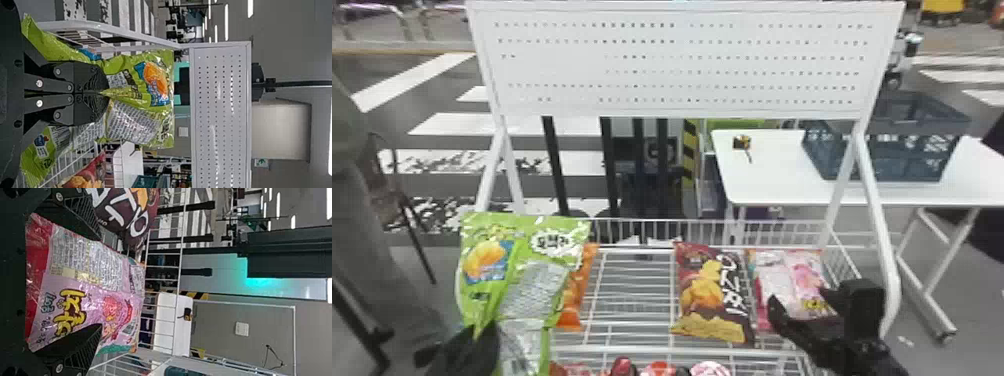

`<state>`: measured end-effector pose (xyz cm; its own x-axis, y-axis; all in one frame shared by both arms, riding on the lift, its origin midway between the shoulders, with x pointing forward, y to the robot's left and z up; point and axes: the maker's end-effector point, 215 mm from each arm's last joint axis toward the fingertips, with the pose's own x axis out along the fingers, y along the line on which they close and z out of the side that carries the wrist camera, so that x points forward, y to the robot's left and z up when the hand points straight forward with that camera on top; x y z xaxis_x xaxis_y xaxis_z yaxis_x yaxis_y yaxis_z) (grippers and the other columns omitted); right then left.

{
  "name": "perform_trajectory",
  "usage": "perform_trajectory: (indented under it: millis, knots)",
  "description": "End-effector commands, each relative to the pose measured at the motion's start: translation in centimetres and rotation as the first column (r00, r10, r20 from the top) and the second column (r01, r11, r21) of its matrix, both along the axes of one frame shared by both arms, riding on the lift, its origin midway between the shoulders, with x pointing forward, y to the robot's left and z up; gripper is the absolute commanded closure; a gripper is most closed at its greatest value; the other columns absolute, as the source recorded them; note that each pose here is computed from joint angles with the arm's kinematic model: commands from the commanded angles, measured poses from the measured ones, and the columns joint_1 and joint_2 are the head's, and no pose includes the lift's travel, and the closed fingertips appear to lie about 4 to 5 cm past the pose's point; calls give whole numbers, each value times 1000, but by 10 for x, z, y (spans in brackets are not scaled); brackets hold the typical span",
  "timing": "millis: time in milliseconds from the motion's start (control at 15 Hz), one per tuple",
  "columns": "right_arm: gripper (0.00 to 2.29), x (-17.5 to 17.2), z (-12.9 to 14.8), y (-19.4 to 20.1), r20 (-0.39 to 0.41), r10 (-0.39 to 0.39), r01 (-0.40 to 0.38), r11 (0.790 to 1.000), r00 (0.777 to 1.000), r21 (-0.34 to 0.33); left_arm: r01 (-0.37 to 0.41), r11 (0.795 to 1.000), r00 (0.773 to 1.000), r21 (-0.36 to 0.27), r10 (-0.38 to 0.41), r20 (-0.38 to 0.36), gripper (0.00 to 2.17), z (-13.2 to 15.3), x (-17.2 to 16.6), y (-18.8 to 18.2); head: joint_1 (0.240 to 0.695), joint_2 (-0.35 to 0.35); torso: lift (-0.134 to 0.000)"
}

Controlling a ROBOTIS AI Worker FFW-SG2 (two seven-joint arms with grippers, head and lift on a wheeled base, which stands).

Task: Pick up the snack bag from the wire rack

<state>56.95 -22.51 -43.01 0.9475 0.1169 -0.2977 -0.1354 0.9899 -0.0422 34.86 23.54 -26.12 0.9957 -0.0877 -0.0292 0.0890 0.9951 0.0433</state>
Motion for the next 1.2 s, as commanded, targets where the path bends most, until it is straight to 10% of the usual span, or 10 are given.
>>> perform_trajectory:
  millis: [0, 133, 267, 1133]
  knots:
    - [161, 4, -18, -9, -71, -20, 19, 1000, 997, -13, 2, 1000, 1000, 0, -2, 1, 1821, 0, 0, 0, 499, 0, 0]
    - [812, -1, -27, -6, -117, -12, 12, 1000, 993, 5, 1, 1000, 1000, 1, -1, -1, 1821, 0, 0, 0, 499, 0, 0]
    - [2199, -6, -35, -5, -156, -12, 15, 1000, 988, 16, 2, 1000, 1000, 0, -2, -1, 1821, 0, 0, 0, 499, 0, 0]
    - [2250, -49, 66, 27, 43, 20, -23, 997, 999, 77, -1, 1000, 1000, -2, 1, 5, 1821, 3, -1, 0, 499, 0, 0]
